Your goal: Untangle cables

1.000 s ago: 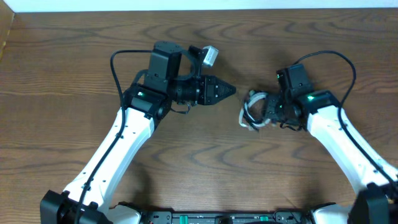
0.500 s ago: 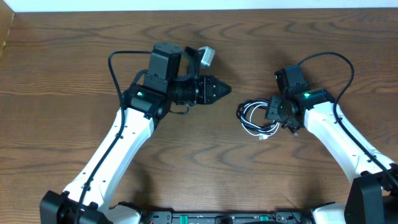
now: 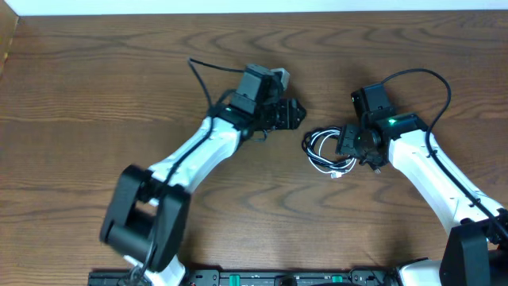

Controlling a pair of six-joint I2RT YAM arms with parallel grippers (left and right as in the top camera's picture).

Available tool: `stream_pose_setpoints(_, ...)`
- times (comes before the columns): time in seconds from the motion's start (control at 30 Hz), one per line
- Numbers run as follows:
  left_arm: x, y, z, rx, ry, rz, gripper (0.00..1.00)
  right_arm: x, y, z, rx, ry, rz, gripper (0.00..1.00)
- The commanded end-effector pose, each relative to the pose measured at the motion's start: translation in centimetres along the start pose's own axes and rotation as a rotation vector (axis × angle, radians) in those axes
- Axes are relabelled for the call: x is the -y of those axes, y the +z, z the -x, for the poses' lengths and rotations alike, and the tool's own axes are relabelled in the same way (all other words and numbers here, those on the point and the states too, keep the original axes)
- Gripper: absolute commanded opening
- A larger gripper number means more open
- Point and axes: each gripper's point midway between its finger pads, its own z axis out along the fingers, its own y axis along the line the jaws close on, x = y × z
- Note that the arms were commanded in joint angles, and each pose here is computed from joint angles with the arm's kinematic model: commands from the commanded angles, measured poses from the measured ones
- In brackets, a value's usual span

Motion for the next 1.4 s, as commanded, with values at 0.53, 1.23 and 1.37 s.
stream_pose_setpoints(0.53, -2.4, 6.9, -4.4, -0.085, 0.22, 0.123, 0.62, 1.2, 0.0, 0.1, -0.023, 0.037, 0.001, 0.7)
stream_pose_setpoints(1.23, -1.9, 8.5, -5.0, -0.069, 0.257, 0.13, 0.58, 1.4, 0.0, -0.5, -0.045, 0.028, -0.011, 0.7)
stream_pose_setpoints(1.37, -3.5, 8.5, -5.1, -0.067, 0.253, 0.209, 0.57, 1.4, 0.0, -0.5, -0.045, 0.028, -0.011, 0.7)
